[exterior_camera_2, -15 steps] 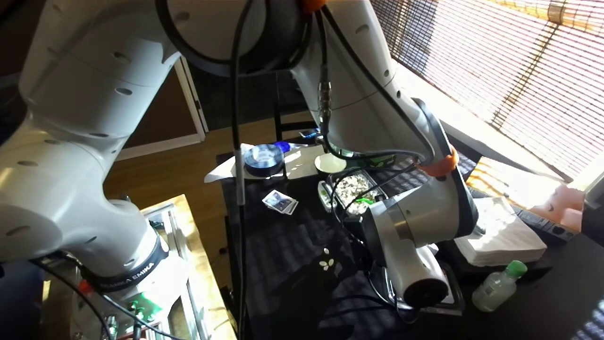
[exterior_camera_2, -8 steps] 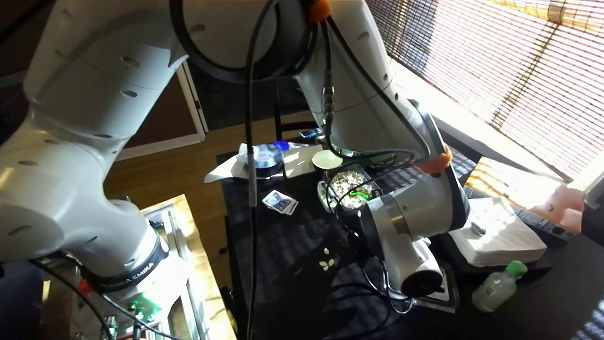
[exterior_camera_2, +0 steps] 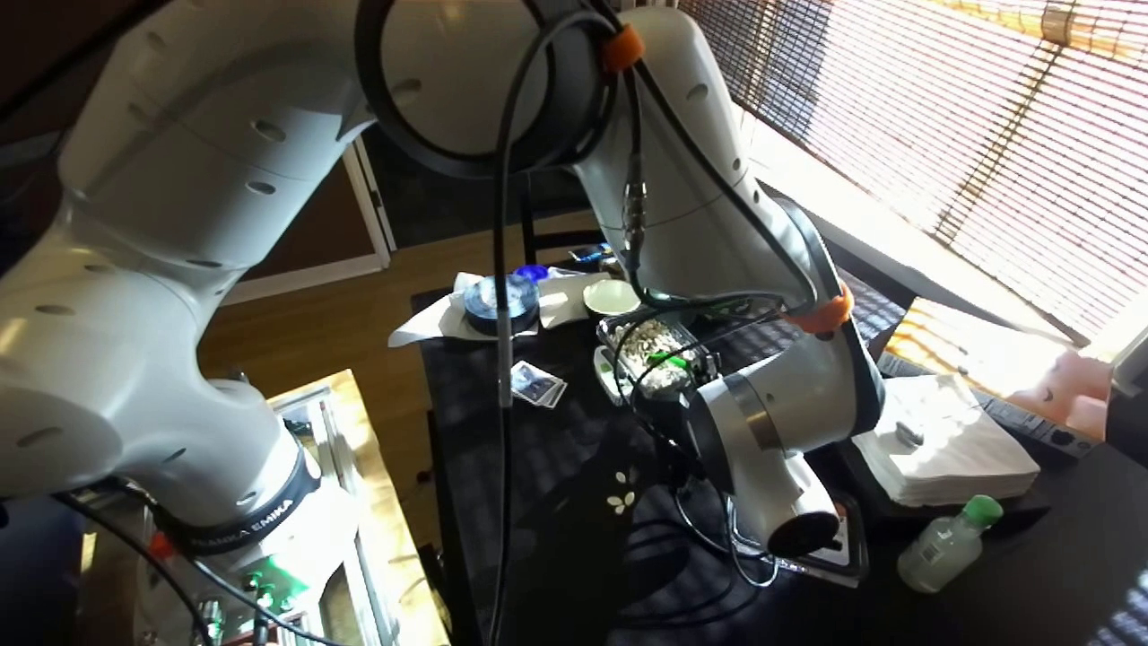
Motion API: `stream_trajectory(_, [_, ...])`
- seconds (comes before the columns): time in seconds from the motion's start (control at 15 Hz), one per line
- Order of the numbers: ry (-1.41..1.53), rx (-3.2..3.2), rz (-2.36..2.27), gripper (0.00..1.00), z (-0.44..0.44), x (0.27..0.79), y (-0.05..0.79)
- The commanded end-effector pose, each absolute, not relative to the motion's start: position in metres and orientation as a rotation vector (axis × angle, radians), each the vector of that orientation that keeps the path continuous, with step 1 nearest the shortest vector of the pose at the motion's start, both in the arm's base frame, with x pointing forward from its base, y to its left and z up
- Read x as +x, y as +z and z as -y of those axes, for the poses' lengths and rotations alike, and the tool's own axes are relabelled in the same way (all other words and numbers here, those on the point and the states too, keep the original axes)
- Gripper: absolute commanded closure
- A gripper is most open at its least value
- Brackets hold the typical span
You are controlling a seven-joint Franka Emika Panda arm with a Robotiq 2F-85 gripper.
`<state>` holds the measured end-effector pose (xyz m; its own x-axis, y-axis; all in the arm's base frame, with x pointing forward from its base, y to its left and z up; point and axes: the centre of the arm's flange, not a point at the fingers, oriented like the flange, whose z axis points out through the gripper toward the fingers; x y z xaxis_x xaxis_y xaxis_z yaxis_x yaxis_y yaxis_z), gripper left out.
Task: Use the spoon to pick up contents from the container and put them inside the bowl
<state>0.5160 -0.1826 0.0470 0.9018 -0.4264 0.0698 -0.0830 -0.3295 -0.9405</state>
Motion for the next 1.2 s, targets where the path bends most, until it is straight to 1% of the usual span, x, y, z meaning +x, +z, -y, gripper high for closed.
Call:
stream_trajectory(0.0, [-0.253, -1.815, -0.371, 0.97, 0.181, 0.525, 0.022])
stream_trajectory(0.53, [-0.172, -1.707, -0.41, 0.97, 0.195, 0.529, 0.02])
stream_trajectory(1.13, [-0.233, -1.675, -0.304, 0.97, 0.192, 0.505, 0.08])
